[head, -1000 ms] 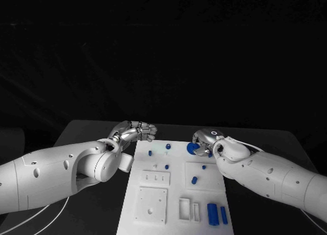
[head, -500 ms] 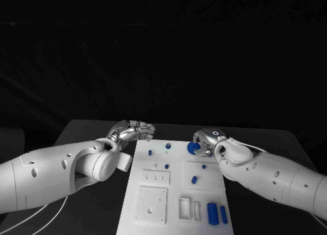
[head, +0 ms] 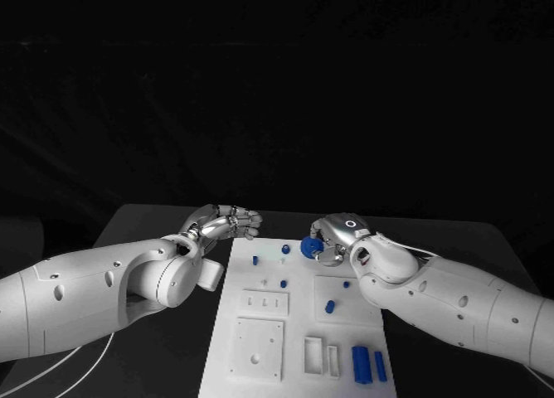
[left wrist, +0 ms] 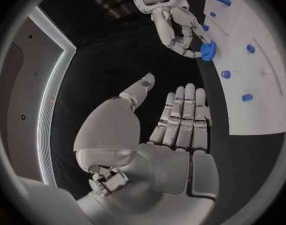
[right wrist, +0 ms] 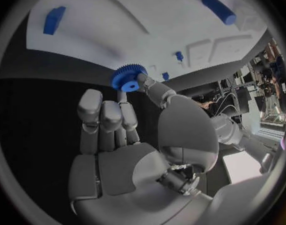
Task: Assemble the parts on the task board
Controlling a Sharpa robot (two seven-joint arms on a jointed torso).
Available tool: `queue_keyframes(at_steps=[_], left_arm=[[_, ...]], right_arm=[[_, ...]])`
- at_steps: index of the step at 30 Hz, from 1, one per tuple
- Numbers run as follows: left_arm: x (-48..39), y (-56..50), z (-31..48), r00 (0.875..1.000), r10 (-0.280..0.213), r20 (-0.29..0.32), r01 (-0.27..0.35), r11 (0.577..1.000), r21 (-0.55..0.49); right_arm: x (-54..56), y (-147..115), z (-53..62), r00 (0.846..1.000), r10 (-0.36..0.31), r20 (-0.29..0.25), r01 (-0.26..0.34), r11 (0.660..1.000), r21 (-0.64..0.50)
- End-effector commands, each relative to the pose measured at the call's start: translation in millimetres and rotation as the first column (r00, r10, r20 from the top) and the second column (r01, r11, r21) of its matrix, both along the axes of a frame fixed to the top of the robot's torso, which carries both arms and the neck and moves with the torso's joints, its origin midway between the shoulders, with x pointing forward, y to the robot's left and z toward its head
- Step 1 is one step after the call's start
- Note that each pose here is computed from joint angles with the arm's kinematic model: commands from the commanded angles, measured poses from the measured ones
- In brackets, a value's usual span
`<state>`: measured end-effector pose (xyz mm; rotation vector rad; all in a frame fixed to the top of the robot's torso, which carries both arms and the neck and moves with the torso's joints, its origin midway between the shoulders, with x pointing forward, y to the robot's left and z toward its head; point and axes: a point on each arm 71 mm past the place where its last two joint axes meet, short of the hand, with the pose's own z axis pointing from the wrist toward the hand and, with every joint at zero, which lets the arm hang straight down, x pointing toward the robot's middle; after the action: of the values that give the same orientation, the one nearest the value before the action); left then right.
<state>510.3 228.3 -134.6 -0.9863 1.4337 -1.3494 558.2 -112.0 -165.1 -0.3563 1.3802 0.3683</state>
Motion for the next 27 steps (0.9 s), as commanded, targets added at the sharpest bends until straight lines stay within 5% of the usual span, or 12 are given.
queue_keyframes(at_steps=[1, 12, 27], left_arm=[[0.1, -1.9, 2.2, 1.0, -0.01, 0.015, 0.01, 1.0, -0.002], [0.5, -4.4, 3.2, 1.0, -0.013, 0.019, 0.013, 1.0, -0.002], [0.6, -7.6, 4.9, 0.999, -0.02, 0.024, 0.02, 1.0, 0.0]], right_arm=[[-4.2, 14, 3.3, 0.998, 0.033, 0.047, -0.032, 0.999, -0.021], [-8.9, 53, 3.3, 0.995, 0.089, 0.053, -0.087, 0.996, -0.029], [-11.7, 75, -18.1, 0.994, 0.106, 0.007, -0.105, 0.992, -0.074]])
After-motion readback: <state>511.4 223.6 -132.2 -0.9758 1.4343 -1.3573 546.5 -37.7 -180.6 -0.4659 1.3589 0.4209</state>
